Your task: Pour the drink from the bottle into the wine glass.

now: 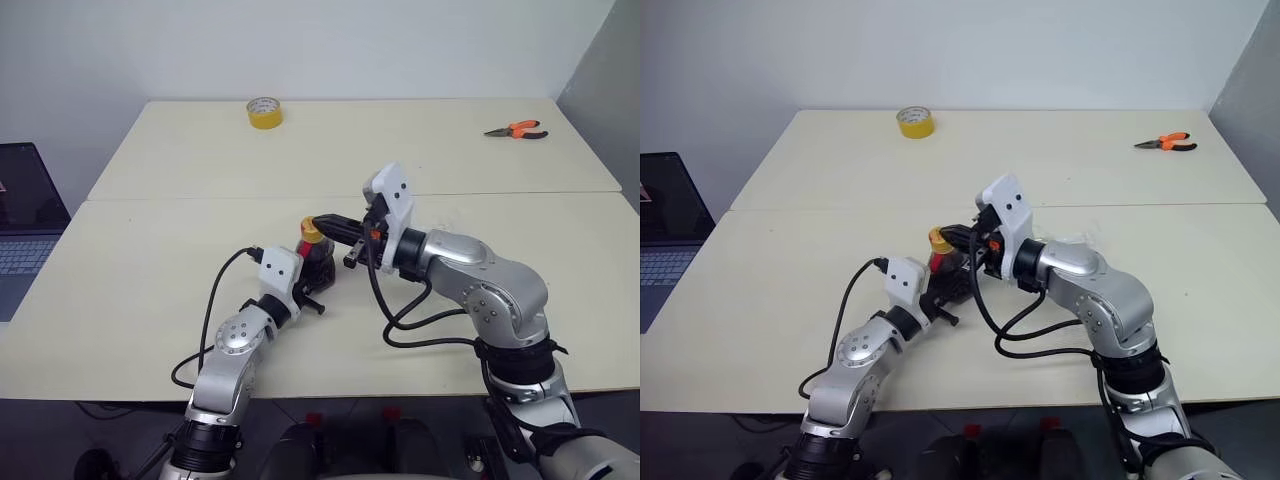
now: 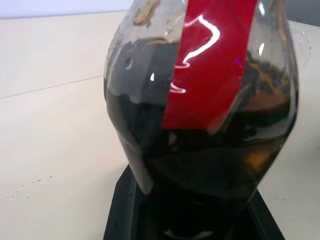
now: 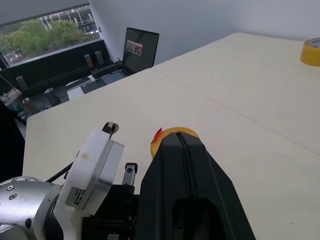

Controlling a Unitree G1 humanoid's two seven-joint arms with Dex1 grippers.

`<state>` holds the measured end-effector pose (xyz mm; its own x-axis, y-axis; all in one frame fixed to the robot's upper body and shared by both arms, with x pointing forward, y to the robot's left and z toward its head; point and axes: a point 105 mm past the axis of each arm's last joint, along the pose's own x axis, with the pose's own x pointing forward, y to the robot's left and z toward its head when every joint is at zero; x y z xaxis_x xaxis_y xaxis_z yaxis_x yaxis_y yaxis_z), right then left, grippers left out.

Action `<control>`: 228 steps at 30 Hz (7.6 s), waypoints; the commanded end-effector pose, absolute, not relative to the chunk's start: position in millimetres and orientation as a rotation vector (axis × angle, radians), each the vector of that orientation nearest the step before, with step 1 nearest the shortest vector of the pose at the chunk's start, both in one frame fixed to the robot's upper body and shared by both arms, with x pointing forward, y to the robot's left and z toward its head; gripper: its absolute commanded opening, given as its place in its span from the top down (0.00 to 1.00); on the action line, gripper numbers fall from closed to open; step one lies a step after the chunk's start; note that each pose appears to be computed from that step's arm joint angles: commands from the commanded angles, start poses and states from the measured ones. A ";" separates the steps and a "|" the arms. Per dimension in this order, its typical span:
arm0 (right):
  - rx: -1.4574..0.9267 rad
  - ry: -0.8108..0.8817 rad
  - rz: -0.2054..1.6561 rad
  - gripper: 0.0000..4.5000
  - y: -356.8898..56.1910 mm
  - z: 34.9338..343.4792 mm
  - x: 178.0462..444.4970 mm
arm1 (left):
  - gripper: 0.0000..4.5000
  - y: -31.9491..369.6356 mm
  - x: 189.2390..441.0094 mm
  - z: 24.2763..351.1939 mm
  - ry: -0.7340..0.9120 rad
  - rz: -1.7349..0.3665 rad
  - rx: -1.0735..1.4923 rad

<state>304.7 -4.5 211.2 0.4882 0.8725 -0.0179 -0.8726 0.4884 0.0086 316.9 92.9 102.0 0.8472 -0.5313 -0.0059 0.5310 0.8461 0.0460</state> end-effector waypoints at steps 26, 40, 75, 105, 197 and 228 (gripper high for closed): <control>-0.075 -0.024 1.004 0.00 23.8 230.8 318.0 | 0.86 92.5 316.3 120.7 -0.082 -0.559 0.053; -0.093 -0.012 0.992 0.59 22.5 224.9 320.4 | 0.86 93.4 317.0 120.5 -0.082 -0.554 0.052; -0.296 -0.341 1.390 0.71 -11.2 240.9 338.2 | 0.87 93.5 313.8 118.9 -0.073 -0.565 0.054; -0.432 -0.298 1.595 0.72 -34.2 240.4 328.6 | 0.88 92.3 312.8 118.3 -0.067 -0.572 0.051; -0.548 0.044 0.317 0.00 -253.9 198.3 384.4 | 0.00 233.3 307.8 75.6 -0.017 -0.018 -0.093; -1.180 0.325 0.895 0.00 -151.2 180.3 405.5 | 0.00 99.9 279.6 94.4 0.032 -0.702 0.213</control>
<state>400.6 -149.9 169.4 0.5975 0.4506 -0.6633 -0.7748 0.1113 -0.6224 280.3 106.7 80.8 0.7693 -0.6193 -0.1572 0.6386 0.7532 0.1576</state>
